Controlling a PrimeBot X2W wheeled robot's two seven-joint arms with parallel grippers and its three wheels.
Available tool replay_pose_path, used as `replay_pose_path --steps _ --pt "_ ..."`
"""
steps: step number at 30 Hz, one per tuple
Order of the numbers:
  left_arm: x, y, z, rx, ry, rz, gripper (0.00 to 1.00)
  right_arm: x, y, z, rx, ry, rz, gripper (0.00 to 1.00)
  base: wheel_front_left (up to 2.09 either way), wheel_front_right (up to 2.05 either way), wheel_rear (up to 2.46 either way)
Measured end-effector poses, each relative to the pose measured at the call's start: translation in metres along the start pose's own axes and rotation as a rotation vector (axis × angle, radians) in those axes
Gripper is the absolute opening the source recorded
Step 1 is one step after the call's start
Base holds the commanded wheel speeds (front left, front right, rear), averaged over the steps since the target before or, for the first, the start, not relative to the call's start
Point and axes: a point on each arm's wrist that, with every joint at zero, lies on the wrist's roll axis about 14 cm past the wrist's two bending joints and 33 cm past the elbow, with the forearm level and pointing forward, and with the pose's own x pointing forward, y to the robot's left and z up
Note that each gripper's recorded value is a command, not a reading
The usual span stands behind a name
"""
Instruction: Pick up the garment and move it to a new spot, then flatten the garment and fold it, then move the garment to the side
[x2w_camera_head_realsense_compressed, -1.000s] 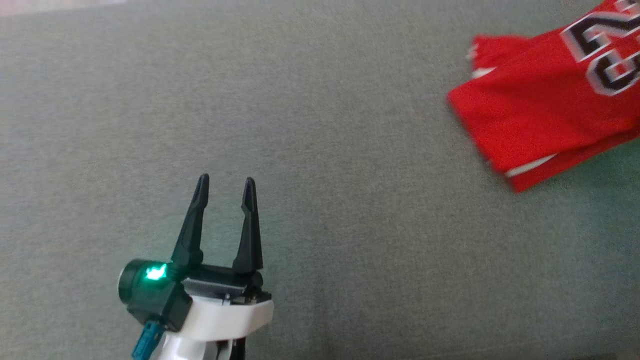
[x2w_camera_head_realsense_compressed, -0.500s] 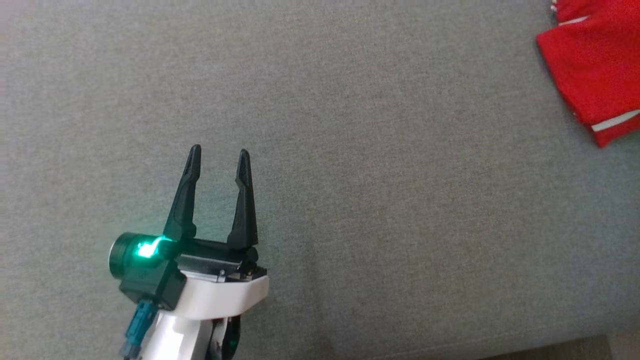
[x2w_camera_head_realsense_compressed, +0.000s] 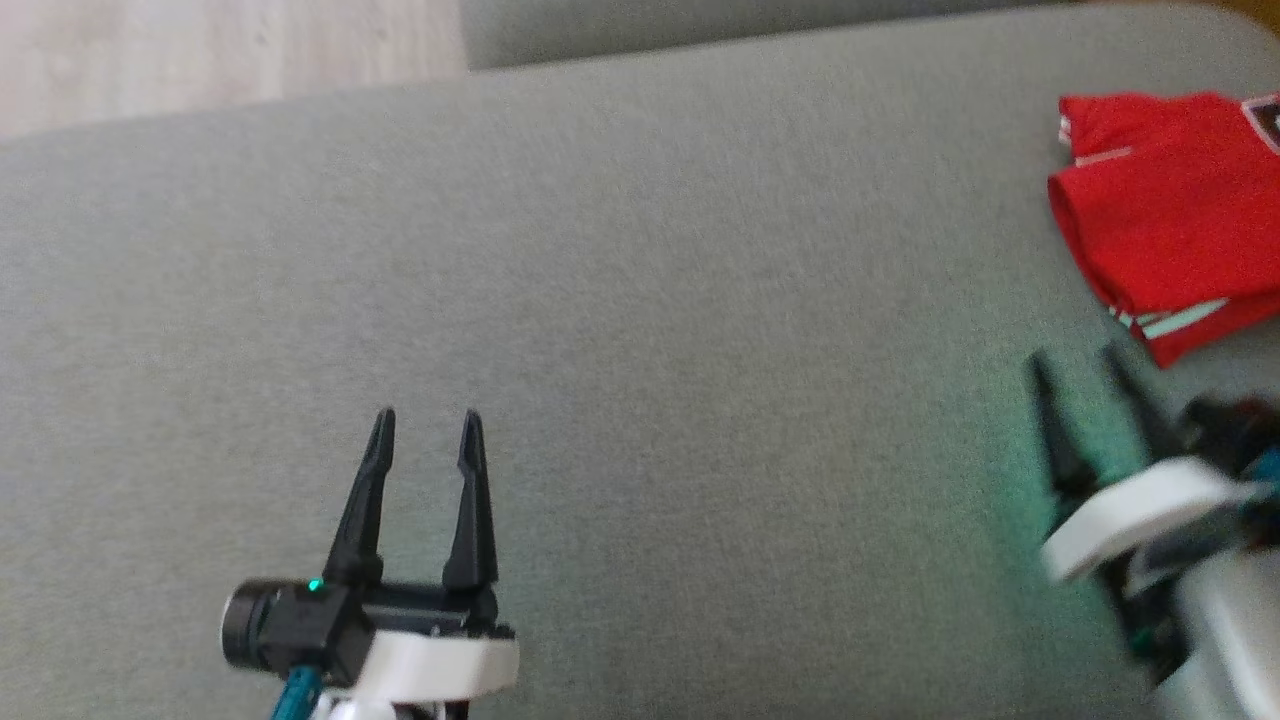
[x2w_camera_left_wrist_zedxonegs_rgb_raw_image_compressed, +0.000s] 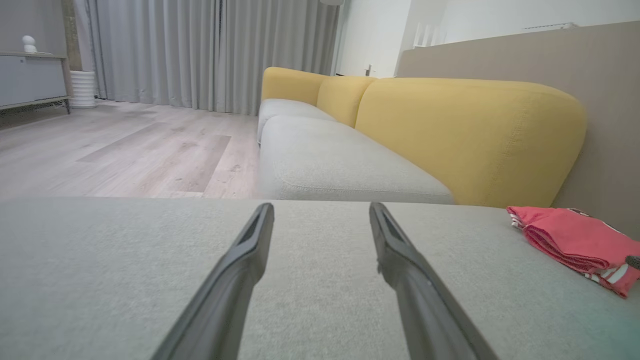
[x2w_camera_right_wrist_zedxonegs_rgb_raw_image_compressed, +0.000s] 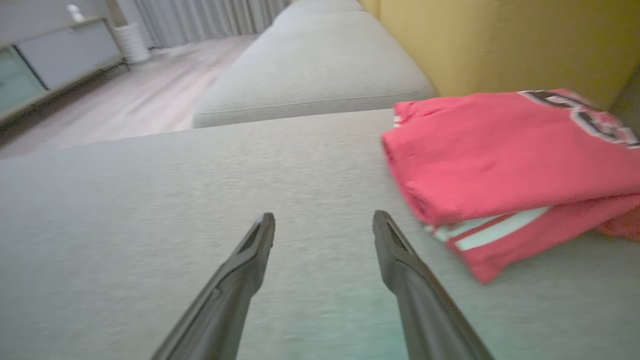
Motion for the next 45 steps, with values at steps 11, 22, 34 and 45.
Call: replay_pose_path --steps 11,22,34,45 --pt "-0.071 0.027 0.016 0.067 -0.033 0.134 1.00 -0.049 0.094 0.018 0.015 -0.251 0.156 1.00 0.00 0.00 0.00" --pt "-0.112 0.043 0.019 0.110 -0.054 0.197 1.00 -0.087 0.088 0.011 -0.059 -0.279 0.088 1.00 0.00 0.00 0.00" --pt "-0.113 0.042 0.013 0.112 -0.036 0.182 1.00 -0.092 0.088 0.010 -0.042 -0.283 0.084 1.00 0.00 0.00 0.00" --pt "-0.127 0.046 -0.023 0.114 0.083 0.195 0.00 -0.095 0.085 -0.023 -0.023 -0.182 0.073 0.00 0.00 0.00 0.00"
